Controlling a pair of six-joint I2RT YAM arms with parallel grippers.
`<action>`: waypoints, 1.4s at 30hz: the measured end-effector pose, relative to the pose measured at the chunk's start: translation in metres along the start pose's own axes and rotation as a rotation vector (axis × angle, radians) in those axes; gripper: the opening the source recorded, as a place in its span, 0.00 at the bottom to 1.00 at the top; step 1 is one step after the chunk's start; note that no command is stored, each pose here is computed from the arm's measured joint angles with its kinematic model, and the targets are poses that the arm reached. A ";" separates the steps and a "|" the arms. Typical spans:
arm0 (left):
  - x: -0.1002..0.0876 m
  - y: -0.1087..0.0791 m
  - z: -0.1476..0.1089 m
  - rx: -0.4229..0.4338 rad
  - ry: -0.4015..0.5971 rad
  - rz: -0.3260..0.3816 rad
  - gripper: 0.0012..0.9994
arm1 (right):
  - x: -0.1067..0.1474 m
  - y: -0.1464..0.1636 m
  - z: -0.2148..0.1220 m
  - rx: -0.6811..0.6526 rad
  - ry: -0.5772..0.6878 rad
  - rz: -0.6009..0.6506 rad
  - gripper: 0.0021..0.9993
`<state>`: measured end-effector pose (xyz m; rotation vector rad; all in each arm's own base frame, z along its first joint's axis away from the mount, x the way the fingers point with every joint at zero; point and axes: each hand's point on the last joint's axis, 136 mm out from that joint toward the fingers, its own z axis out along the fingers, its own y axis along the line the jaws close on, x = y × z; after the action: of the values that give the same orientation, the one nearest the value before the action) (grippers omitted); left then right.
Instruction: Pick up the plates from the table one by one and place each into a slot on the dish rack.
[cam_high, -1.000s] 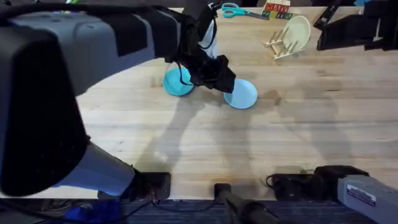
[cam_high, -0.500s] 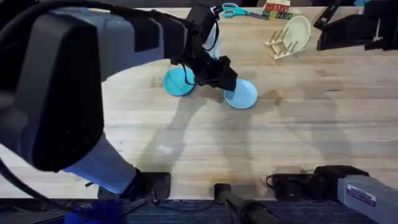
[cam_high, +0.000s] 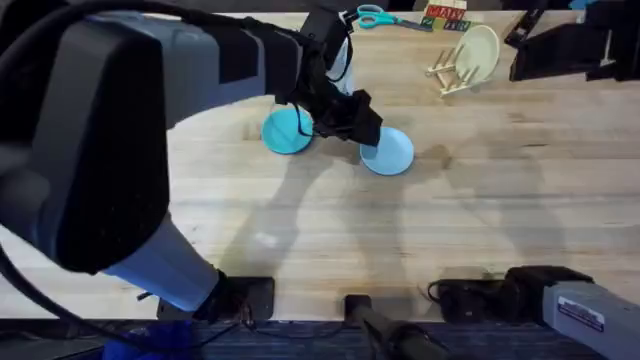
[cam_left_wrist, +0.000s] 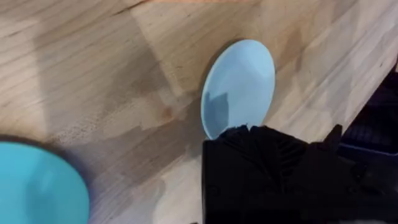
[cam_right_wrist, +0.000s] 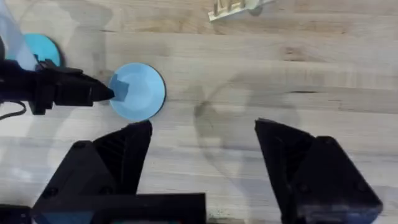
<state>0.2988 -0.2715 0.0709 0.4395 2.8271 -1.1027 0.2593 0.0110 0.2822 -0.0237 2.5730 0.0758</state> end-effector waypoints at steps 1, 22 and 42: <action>0.000 0.000 0.000 0.000 0.000 0.000 0.04 | 0.000 0.000 0.000 0.000 0.000 0.000 0.99; -0.003 0.023 0.022 -0.011 0.019 -0.030 0.04 | 0.000 0.000 0.000 0.000 0.000 0.000 1.00; -0.009 0.030 0.031 0.155 0.058 -0.113 0.04 | 0.000 0.000 0.000 0.000 0.000 0.005 0.99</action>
<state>0.3152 -0.2737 0.0305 0.3304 2.8589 -1.3595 0.2593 0.0110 0.2822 -0.0178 2.5731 0.0775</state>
